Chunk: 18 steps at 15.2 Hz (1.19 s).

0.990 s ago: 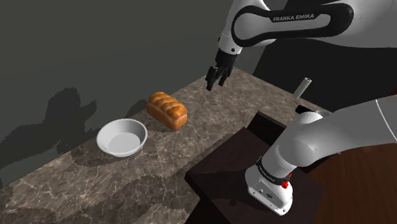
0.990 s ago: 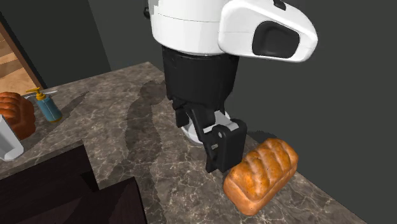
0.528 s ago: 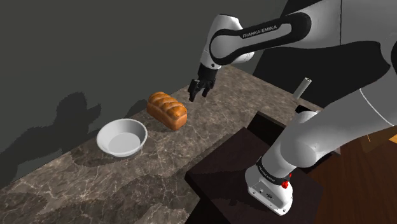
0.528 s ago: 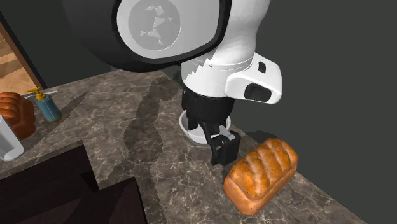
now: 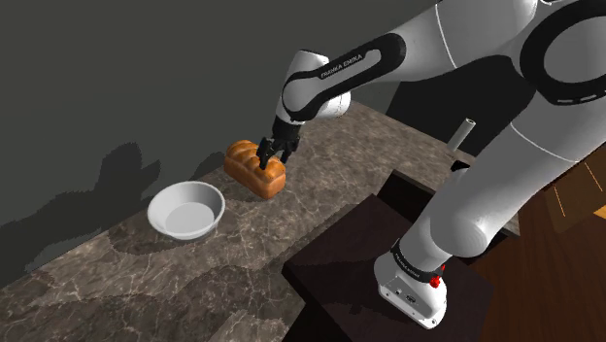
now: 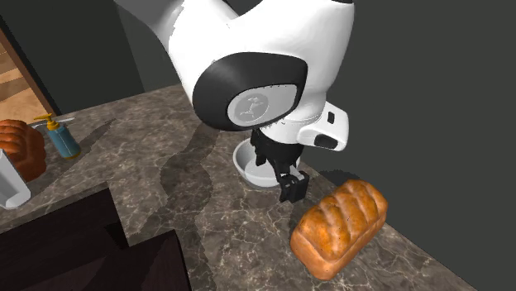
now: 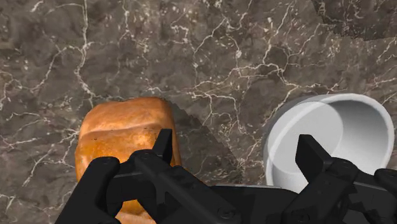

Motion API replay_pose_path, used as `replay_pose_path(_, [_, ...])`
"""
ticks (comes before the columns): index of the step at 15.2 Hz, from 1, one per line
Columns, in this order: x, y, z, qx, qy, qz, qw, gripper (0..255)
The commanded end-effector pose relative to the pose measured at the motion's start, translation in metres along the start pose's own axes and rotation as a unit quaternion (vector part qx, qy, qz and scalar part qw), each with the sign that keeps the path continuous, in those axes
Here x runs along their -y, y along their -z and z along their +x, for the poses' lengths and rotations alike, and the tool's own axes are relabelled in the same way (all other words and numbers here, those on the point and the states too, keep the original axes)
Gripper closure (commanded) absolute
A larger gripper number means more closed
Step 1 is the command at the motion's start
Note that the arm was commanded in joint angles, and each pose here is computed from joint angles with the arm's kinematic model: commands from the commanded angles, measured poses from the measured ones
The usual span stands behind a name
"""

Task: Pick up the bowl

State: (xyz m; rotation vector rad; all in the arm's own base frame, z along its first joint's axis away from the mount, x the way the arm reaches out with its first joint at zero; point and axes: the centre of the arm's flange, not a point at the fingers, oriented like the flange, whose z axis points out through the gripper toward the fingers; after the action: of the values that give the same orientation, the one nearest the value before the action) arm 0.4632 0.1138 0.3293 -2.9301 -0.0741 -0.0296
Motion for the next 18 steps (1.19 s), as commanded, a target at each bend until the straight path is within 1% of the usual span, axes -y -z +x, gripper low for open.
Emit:
replay_pose_path(1, [0.005, -0.024, 0.014, -0.002, -0.002, 0.008, 1.0, 0])
replay_pose_path(8, [0.035, -0.095, 0.058, -0.007, -0.005, 0.037, 0.9993, 0])
replay_pose_path(16, [0.073, -0.172, 0.108, -0.013, -0.01, 0.07, 0.9974, 0])
replay_pose_path(18, [0.071, -0.182, 0.108, -0.013, -0.01, 0.07, 0.9974, 0])
